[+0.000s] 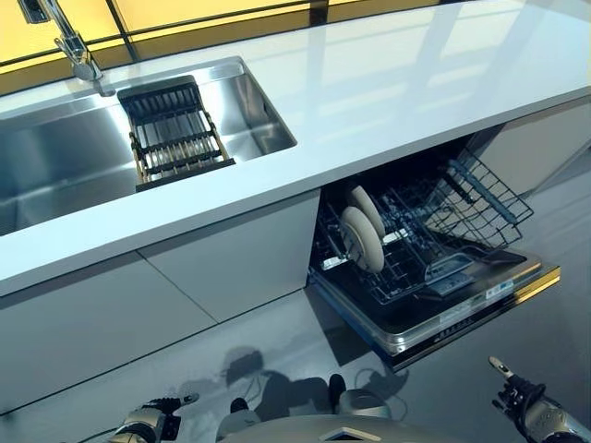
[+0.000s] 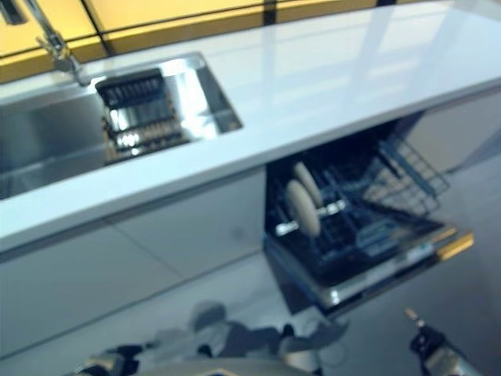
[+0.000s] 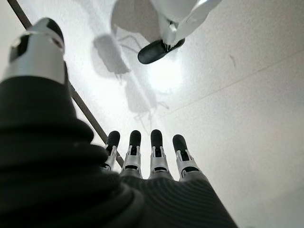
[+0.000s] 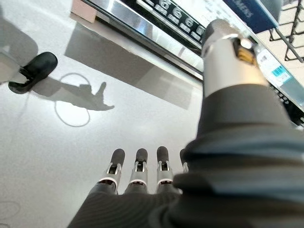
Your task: Take plates into dishwasher
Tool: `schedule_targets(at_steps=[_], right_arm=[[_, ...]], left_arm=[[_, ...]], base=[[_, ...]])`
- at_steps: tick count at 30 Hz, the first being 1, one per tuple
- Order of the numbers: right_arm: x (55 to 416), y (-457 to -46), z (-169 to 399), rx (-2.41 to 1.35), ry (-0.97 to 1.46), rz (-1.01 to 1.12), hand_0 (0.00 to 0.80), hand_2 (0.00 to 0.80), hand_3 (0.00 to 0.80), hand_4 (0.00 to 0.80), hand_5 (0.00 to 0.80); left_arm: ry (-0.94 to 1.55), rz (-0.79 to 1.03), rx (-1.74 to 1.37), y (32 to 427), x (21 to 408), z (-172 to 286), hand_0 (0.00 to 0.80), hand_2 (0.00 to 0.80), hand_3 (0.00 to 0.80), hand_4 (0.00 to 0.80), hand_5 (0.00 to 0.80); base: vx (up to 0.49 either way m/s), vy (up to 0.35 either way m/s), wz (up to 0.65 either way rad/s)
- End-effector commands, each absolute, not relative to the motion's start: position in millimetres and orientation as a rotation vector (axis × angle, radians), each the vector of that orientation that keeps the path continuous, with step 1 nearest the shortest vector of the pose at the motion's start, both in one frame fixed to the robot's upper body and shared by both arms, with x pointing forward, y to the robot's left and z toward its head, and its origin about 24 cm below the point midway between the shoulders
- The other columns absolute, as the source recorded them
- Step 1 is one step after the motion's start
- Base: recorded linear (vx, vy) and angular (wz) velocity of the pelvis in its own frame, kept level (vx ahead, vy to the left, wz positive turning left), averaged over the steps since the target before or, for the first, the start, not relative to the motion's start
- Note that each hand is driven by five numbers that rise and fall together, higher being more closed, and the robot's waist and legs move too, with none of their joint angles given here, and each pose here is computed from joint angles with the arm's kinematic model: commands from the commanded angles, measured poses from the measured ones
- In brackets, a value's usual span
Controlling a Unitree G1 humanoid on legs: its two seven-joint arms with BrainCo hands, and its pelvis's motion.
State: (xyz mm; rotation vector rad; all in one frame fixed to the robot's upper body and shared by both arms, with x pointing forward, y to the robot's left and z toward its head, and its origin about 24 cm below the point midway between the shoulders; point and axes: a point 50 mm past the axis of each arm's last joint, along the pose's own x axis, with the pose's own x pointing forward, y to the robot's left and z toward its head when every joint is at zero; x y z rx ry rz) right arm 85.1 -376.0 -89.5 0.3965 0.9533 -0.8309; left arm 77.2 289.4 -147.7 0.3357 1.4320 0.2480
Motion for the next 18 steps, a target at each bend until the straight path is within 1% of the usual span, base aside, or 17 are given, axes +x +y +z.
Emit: schedule_targets(at_steps=[1,4,9,18], right_arm=[[105.0,-378.0,-83.2,0.419,0.819,-0.801,0.0,0.0,0.0,0.0,0.0],[109.0,-373.6,-85.3,0.456,0.797,-0.769,0.0,0.0,0.0,0.0,0.0],[104.6,-369.8,-91.3,0.497,0.821,-0.748,0.0,0.0,0.0,0.0,0.0],[123.0,-371.7,-84.6,0.507,0.781,-0.771,0.0,0.0,0.0,0.0,0.0]], left_arm=[[1.383,0.294,0.397,308.4,94.1,-136.3,0.0,0.0,0.0,0.0,0.0],[1.381,0.282,0.386,305.1,95.7,-137.3,0.0,0.0,0.0,0.0,0.0],[1.378,0.263,0.366,298.4,92.9,-141.0,0.0,0.0,0.0,0.0,0.0],[1.334,0.25,0.335,291.3,104.9,-140.3,0.0,0.0,0.0,0.0,0.0]], base=[[-0.141,-0.023,0.03],[-0.103,0.001,0.09],[-0.026,0.001,0.06],[-0.083,0.007,0.02]])
